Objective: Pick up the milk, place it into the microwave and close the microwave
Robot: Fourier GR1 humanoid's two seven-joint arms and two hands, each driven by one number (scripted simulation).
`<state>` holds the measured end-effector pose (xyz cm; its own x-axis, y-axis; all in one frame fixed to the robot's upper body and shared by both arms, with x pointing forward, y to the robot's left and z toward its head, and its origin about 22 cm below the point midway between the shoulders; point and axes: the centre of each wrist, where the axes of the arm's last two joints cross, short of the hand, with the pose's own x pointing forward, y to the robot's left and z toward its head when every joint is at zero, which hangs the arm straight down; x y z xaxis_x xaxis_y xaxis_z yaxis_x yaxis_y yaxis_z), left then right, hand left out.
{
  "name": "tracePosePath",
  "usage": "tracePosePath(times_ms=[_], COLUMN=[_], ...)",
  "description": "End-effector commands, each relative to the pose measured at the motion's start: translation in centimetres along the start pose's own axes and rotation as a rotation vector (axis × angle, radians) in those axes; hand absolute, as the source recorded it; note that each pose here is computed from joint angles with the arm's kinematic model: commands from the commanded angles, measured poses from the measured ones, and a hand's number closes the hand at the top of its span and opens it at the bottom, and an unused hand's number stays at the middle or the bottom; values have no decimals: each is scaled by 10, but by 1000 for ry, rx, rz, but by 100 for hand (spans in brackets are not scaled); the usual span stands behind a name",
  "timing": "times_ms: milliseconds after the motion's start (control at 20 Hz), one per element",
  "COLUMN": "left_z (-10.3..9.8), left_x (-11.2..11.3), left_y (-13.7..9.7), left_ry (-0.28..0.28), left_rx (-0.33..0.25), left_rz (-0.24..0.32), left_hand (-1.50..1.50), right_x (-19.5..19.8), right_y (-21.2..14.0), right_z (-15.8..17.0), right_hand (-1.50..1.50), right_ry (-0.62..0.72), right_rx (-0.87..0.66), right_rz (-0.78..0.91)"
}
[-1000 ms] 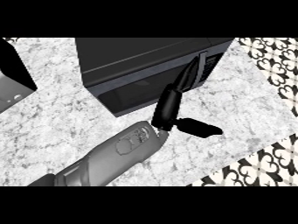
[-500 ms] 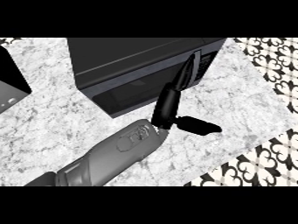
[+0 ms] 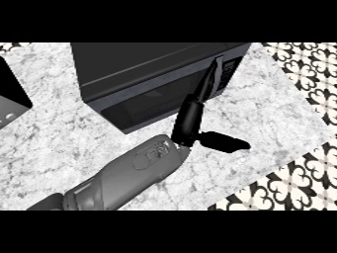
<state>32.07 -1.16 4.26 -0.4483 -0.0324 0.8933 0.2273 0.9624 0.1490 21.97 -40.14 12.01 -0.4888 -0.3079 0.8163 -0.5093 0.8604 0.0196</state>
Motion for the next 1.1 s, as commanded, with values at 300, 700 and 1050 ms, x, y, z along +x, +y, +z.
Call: tracePosePath(times_ms=[300,700,1050], left_z=[-17,-16,-18], left_x=[2,0,-1], left_y=[4,3,3], left_ry=[-8,-4,-8], left_rx=[32,39,29], left_rz=[-4,-2,-1], left_hand=[-150,-150,-150], right_x=[6,11,11], right_y=[-7,-11,-10], right_z=[-5,-12,-16], right_hand=[-150,-150,-150], right_ry=[15,7,10], right_rx=[19,43,72], right_rz=[-11,-22,-46])
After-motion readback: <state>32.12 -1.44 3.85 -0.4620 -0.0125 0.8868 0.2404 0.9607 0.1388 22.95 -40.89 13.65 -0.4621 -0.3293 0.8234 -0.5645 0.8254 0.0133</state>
